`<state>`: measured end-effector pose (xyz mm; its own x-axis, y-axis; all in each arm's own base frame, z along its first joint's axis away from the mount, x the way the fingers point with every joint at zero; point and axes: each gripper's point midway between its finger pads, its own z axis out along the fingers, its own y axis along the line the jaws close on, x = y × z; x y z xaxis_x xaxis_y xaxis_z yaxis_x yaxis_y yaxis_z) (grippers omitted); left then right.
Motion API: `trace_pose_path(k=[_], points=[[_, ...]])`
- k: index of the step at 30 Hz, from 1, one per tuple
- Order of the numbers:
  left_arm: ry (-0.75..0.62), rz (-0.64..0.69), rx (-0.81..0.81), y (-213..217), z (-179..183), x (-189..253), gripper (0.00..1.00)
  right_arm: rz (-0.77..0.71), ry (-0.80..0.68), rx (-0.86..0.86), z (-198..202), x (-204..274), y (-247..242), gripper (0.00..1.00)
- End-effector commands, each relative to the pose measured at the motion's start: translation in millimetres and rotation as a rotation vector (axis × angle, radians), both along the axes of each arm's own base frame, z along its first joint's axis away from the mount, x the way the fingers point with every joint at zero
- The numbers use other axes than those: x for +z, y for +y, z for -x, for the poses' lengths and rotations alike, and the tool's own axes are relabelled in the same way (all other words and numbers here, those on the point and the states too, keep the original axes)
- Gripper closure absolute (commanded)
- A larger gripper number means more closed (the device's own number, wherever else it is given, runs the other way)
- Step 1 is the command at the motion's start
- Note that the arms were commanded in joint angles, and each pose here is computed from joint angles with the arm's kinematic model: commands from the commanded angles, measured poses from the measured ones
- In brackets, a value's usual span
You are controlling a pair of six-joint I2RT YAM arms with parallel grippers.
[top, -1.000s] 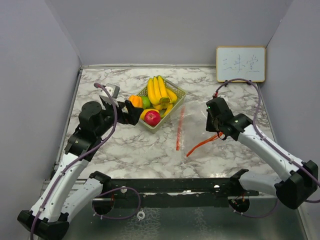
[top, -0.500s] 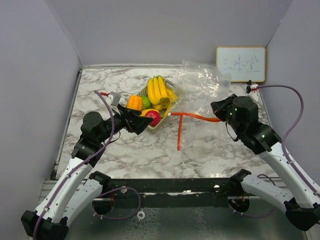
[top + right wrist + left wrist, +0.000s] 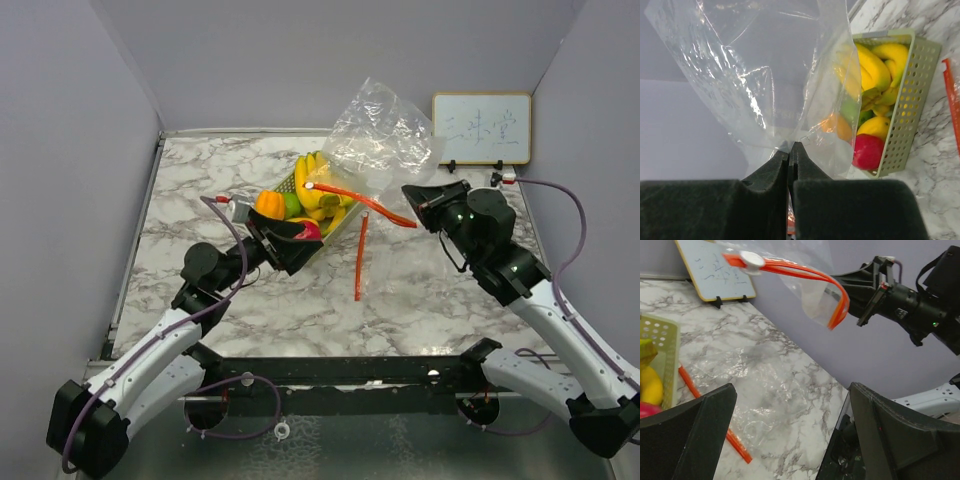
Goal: Place the food in the zip-top bag and seal the zipper
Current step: Pick up the zipper food storage bag at the center of the board.
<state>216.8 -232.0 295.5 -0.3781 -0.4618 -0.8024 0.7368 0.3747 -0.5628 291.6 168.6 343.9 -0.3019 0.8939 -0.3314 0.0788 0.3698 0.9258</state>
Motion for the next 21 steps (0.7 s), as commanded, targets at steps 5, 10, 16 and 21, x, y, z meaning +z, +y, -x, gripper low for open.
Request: trace_pose_path(k=[5, 10, 16, 21], points=[[-0.167, 0.052, -0.008, -50, -2, 42, 0.01, -0.267, 0.04, 0.192, -10, 1, 58, 0.98], [-0.196, 0.025, 0.028, -70, -6, 37, 0.03, -0.321, 0.057, 0.271, -7, 3, 74, 0.98], [-0.187, -0.062, 0.115, -85, -20, 20, 0.11, -0.355, 0.067, 0.339, 2, 5, 83, 0.98], [-0.212, -0.069, 0.214, -81, -31, 19, 0.13, -0.375, 0.09, 0.378, 7, -1, 88, 0.98]])
